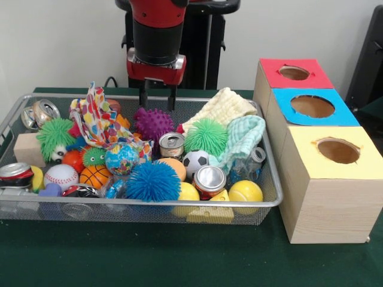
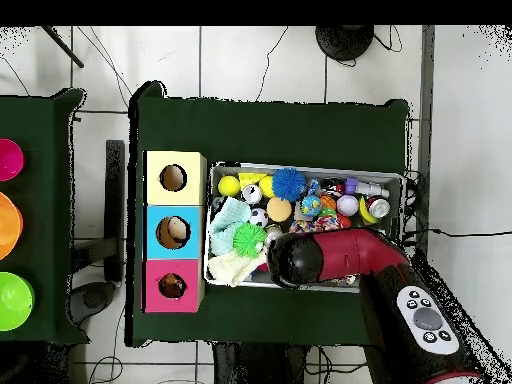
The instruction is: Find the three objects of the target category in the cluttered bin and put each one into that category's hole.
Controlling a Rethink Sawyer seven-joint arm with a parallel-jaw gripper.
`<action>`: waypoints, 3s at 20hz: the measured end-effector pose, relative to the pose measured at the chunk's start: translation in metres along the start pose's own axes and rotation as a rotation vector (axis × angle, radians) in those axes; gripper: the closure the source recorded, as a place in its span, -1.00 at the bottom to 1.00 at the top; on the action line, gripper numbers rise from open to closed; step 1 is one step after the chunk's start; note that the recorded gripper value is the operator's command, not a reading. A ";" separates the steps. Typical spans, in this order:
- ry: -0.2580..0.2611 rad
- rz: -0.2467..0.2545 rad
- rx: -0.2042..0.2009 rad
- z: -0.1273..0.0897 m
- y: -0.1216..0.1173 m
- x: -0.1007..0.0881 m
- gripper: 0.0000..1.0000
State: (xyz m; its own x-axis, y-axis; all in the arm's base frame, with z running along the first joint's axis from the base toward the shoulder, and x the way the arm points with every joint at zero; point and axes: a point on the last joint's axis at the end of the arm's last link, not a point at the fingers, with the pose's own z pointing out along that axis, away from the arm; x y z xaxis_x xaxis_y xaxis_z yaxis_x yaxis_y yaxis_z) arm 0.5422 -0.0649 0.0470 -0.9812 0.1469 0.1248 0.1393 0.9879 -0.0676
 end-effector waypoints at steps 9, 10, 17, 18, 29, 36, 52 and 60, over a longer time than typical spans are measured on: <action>-0.003 -0.010 -0.006 -0.005 0.008 -0.012 -1.00; -0.002 -0.009 -0.005 -0.006 0.007 -0.016 -1.00; 0.003 0.002 0.006 -0.014 0.003 -0.036 -1.00; 0.002 0.006 0.007 -0.017 0.002 -0.043 -1.00; -0.036 0.013 -0.002 -0.035 -0.015 -0.086 -1.00; -0.064 0.003 -0.006 -0.039 -0.028 -0.103 -1.00; -0.100 -0.021 0.002 -0.044 -0.044 -0.123 -1.00; -0.101 -0.016 -0.003 -0.038 -0.063 -0.127 -1.00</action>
State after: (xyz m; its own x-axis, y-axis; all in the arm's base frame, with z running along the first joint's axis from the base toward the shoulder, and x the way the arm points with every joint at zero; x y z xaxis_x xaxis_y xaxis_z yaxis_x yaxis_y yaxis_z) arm 0.6632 -0.1437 0.0725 -0.9918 0.1252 0.0258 0.1234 0.9903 -0.0638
